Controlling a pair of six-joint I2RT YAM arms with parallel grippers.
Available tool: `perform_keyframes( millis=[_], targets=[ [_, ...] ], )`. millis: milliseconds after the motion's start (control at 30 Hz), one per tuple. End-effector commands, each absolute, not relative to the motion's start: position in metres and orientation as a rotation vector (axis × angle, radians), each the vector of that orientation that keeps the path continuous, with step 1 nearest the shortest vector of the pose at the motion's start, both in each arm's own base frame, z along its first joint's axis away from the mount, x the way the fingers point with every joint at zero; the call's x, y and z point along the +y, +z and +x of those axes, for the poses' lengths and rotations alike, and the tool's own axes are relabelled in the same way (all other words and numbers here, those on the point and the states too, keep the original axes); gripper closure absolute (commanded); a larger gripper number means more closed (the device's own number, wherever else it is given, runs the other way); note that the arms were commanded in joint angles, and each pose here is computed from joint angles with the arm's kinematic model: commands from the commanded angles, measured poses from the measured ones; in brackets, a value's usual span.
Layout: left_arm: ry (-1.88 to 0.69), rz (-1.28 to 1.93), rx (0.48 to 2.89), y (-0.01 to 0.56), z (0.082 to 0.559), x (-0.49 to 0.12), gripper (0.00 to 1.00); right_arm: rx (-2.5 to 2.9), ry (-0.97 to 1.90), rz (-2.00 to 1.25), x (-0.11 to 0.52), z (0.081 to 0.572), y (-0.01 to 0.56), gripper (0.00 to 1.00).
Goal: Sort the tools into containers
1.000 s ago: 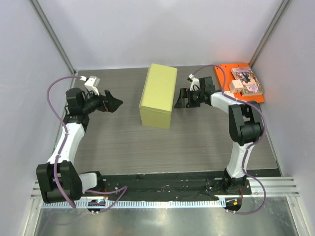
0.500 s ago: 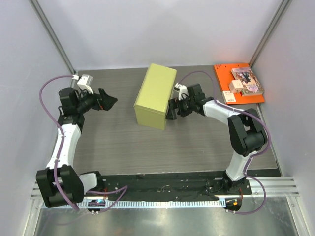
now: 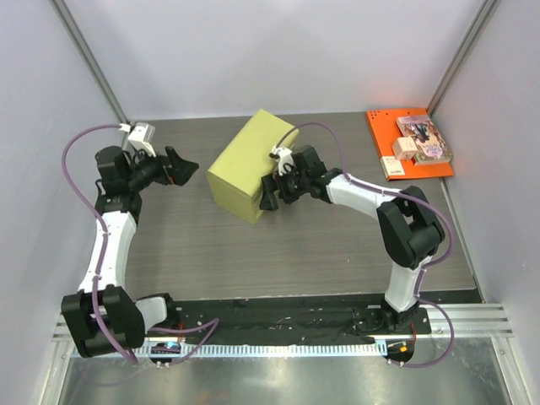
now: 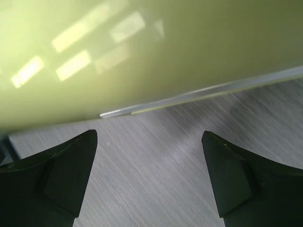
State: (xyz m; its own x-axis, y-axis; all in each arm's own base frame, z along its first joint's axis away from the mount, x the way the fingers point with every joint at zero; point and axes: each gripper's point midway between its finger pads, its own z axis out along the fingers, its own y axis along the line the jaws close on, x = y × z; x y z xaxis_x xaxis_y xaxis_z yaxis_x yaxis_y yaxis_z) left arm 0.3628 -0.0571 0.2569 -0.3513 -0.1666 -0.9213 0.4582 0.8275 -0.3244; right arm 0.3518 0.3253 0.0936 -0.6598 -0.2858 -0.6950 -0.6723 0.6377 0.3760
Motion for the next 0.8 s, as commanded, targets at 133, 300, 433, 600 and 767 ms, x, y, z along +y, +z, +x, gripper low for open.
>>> perform_keyframes(
  millis=[133,300,433,600,767],
  targets=[
    [-0.672,0.308,1.706,0.309,0.398,-0.074,0.00,2.238,1.152,-0.405,0.275,0.364,0.120,0.03],
    [-0.683,0.323,1.706,0.311,0.416,-0.088,0.00,2.192,1.182,-0.242,0.256,0.400,0.121,0.05],
    [-0.708,0.318,1.711,0.306,0.423,-0.096,0.00,2.194,1.222,-0.199,0.263,0.417,0.119,0.05],
    [-0.713,0.325,1.704,0.298,0.425,-0.102,0.00,2.138,1.360,-0.092,0.277,0.433,0.120,0.04],
    [-0.736,0.338,1.721,0.291,0.429,-0.111,0.00,2.072,1.474,-0.035,0.289,0.448,0.121,0.06]
  ],
)
